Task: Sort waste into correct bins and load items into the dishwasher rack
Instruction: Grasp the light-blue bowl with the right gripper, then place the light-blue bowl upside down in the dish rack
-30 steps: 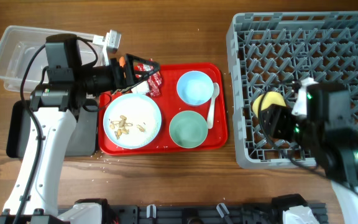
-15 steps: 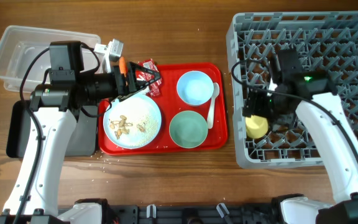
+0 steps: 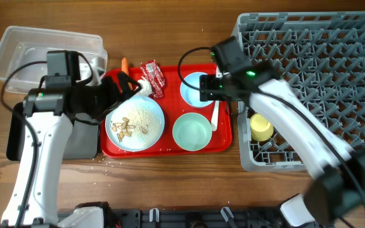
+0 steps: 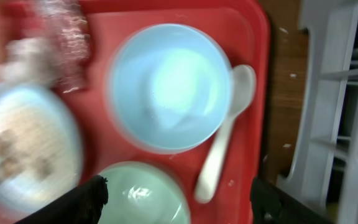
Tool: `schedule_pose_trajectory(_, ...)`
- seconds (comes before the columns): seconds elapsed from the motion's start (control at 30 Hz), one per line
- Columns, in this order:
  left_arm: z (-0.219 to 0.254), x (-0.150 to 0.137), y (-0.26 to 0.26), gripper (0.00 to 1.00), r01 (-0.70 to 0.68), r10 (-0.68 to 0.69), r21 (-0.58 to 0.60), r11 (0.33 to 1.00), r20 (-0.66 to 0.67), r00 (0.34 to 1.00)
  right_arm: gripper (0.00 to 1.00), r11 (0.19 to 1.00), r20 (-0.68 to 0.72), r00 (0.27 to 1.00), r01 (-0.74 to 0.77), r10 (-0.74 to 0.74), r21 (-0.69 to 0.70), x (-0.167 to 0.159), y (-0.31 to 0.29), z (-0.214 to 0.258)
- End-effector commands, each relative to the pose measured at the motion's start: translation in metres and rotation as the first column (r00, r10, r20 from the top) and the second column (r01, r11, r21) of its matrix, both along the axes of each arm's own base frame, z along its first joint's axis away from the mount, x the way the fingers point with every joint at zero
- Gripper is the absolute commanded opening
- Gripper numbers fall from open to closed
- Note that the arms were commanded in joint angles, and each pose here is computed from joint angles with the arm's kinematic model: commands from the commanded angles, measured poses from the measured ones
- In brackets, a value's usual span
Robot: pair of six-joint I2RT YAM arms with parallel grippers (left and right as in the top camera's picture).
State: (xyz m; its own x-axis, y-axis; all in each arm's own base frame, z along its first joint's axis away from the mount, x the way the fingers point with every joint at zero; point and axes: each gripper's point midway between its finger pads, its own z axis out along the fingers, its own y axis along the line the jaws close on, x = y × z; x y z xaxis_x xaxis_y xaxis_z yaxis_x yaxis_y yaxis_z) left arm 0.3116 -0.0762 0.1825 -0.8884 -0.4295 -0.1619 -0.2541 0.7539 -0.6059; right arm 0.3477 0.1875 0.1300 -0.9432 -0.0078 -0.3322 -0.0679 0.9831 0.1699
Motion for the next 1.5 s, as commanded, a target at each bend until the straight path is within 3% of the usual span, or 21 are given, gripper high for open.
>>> schedule_pose_trajectory(0.0, 0.000, -0.019, 0.076, 1.00, -0.256, 0.267, 0.261, 0.931, -0.007, 0.964, 0.76, 0.989, -0.030, 0.991, 0.129, -0.132, -0.068, 0.024, -0.008, -0.050)
schedule_pose_trajectory(0.2, 0.012, -0.037, 0.136, 1.00, -0.436, 0.449, 0.343, 0.832, 0.047, 0.892, 0.61, 0.981, -0.095, 0.982, 0.153, -0.164, -0.115, 0.030, -0.007, -0.104)
schedule_pose_trajectory(0.23, 0.012, -0.037, 0.138, 1.00, -0.443, 0.457, 0.343, 0.828, 0.046, 0.888, 0.54, 0.982, -0.105, 0.981, 0.151, -0.163, -0.115, 0.030, -0.006, -0.109)
schedule_pose_trajectory(0.27, 0.011, -0.037, 0.140, 1.00, -0.447, 0.461, 0.344, 0.826, 0.044, 0.886, 0.40, 0.983, -0.117, 0.980, 0.147, -0.159, -0.109, 0.029, -0.004, -0.113)
schedule_pose_trajectory(0.33, 0.010, -0.037, 0.141, 1.00, -0.448, 0.464, 0.344, 0.825, 0.041, 0.885, 0.04, 0.984, -0.119, 0.981, 0.143, -0.155, -0.102, 0.029, -0.003, -0.113)
schedule_pose_trajectory(0.47, 0.013, -0.032, 0.142, 1.00, -0.457, 0.463, 0.339, 0.823, 0.066, 0.884, 0.04, 0.983, -0.028, 0.985, 0.169, -0.172, -0.077, 0.039, -0.008, -0.068)
schedule_pose_trajectory(0.57, 0.013, -0.032, 0.142, 1.00, -0.457, 0.463, 0.339, 0.823, 0.066, 0.884, 0.04, 0.972, 0.147, 0.965, 0.229, -0.219, -0.057, 0.049, -0.029, -0.001)
schedule_pose_trajectory(0.67, 0.013, -0.032, 0.142, 1.00, -0.457, 0.463, 0.339, 0.823, 0.066, 0.884, 0.04, 0.947, 0.386, 0.890, 0.304, -0.241, -0.109, 0.051, -0.071, 0.079)
schedule_pose_trajectory(0.8, 0.013, -0.032, 0.142, 1.00, -0.457, 0.463, 0.339, 0.823, 0.066, 0.884, 0.04, 0.756, 0.641, 0.718, 0.571, -0.270, -0.321, 0.029, -0.156, 0.155)
schedule_pose_trajectory(0.83, 0.013, -0.032, 0.142, 1.00, -0.457, 0.463, 0.339, 0.823, 0.066, 0.884, 0.04, 0.675, 0.672, 0.694, 0.628, -0.259, -0.388, 0.022, -0.178, 0.165)
schedule_pose_trajectory(0.87, 0.013, -0.032, 0.142, 1.00, -0.457, 0.463, 0.339, 0.823, 0.066, 0.884, 0.04, 0.544, 0.689, 0.690, 0.675, -0.224, -0.499, 0.012, -0.206, 0.174)
schedule_pose_trajectory(0.93, 0.013, -0.032, 0.142, 1.00, -0.457, 0.463, 0.339, 0.823, 0.066, 0.884, 0.04, 0.393, 0.698, 0.684, 0.713, -0.211, -0.581, 0.005, -0.234, 0.180)
schedule_pose_trajectory(0.97, 0.013, -0.032, 0.142, 1.00, -0.457, 0.463, 0.339, 0.823, 0.066, 0.884, 0.04, 0.355, 0.692, 0.690, 0.714, -0.213, -0.603, 0.006, -0.243, 0.179)
schedule_pose_trajectory(1.1, 0.013, -0.032, 0.142, 1.00, -0.457, 0.463, 0.339, 0.823, 0.066, 0.884, 0.04, 0.309, 0.660, 0.690, 0.724, -0.297, -0.617, 0.029, -0.276, 0.147)
schedule_pose_trajectory(1.2, 0.013, -0.032, 0.142, 1.00, -0.457, 0.463, 0.339, 0.823, 0.066, 0.884, 0.04, 0.245, 0.555, 0.787, 0.614, -0.271, -0.751, 0.047, -0.302, 0.120)
schedule_pose_trajectory(1.47, 0.013, -0.032, 0.142, 1.00, -0.457, 0.463, 0.339, 0.823, 0.066, 0.884, 0.04, 0.081, 0.438, 0.875, 0.461, -0.206, -0.884, 0.083, -0.314, 0.083)
